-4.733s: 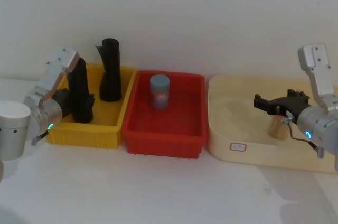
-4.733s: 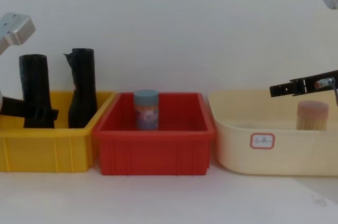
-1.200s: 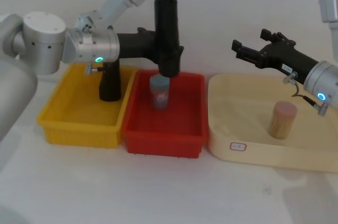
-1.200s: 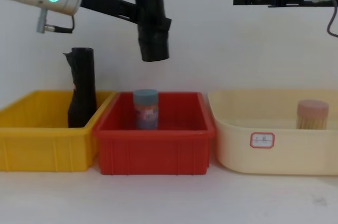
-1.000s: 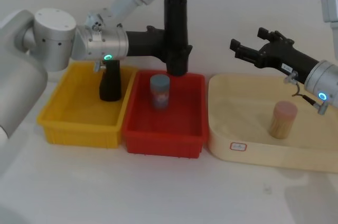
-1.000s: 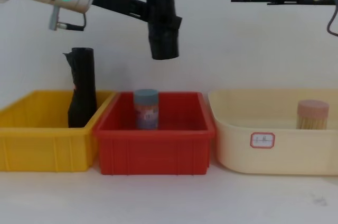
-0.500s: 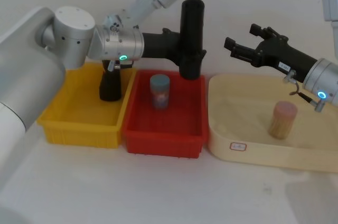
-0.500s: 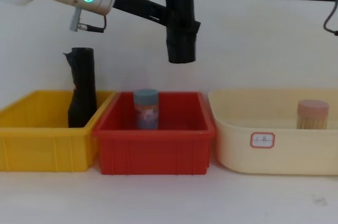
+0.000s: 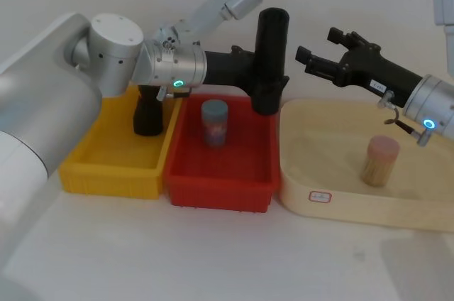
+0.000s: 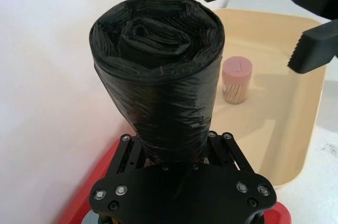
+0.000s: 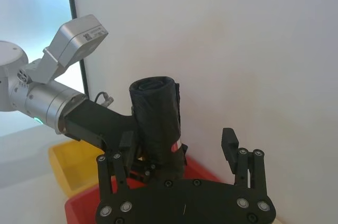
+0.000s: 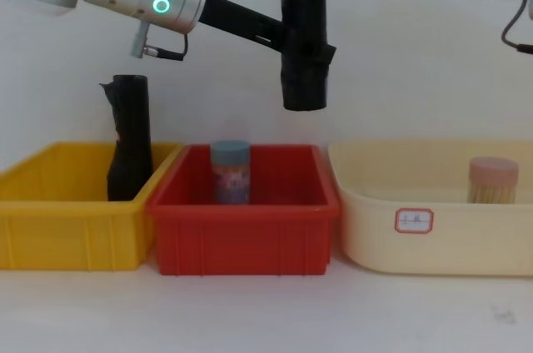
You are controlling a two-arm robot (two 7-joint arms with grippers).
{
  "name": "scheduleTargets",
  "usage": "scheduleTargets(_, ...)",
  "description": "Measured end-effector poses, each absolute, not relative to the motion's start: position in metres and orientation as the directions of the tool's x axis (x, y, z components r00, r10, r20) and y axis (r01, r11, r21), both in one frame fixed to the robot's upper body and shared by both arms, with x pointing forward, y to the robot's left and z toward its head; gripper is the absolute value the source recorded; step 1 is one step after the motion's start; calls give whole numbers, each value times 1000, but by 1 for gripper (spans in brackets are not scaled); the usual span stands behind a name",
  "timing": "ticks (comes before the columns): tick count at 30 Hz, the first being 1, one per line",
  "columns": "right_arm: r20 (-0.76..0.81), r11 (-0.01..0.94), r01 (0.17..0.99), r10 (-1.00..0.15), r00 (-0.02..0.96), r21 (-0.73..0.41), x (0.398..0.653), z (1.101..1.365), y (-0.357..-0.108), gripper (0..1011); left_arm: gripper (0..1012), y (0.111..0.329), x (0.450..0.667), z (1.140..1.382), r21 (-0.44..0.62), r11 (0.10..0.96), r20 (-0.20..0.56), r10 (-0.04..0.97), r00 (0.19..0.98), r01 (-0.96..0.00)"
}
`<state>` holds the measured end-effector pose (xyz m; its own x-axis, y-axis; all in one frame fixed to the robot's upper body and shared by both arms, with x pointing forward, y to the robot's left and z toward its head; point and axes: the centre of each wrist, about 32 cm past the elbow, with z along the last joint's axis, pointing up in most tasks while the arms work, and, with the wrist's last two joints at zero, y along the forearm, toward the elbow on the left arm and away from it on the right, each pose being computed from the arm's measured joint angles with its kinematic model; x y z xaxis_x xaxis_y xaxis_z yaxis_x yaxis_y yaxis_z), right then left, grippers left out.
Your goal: Pick up the garbage bag with the one hand and transfer it to the other hand.
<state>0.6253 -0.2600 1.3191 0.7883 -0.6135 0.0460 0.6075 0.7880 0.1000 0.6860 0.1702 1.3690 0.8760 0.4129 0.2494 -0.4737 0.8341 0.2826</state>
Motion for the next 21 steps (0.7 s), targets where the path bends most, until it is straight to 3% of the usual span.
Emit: scheduleTargets(21, 56, 824, 557, -564, 824, 101, 639, 1322, -250, 1001, 436, 158, 686, 1368, 293, 840, 249, 394, 885, -456)
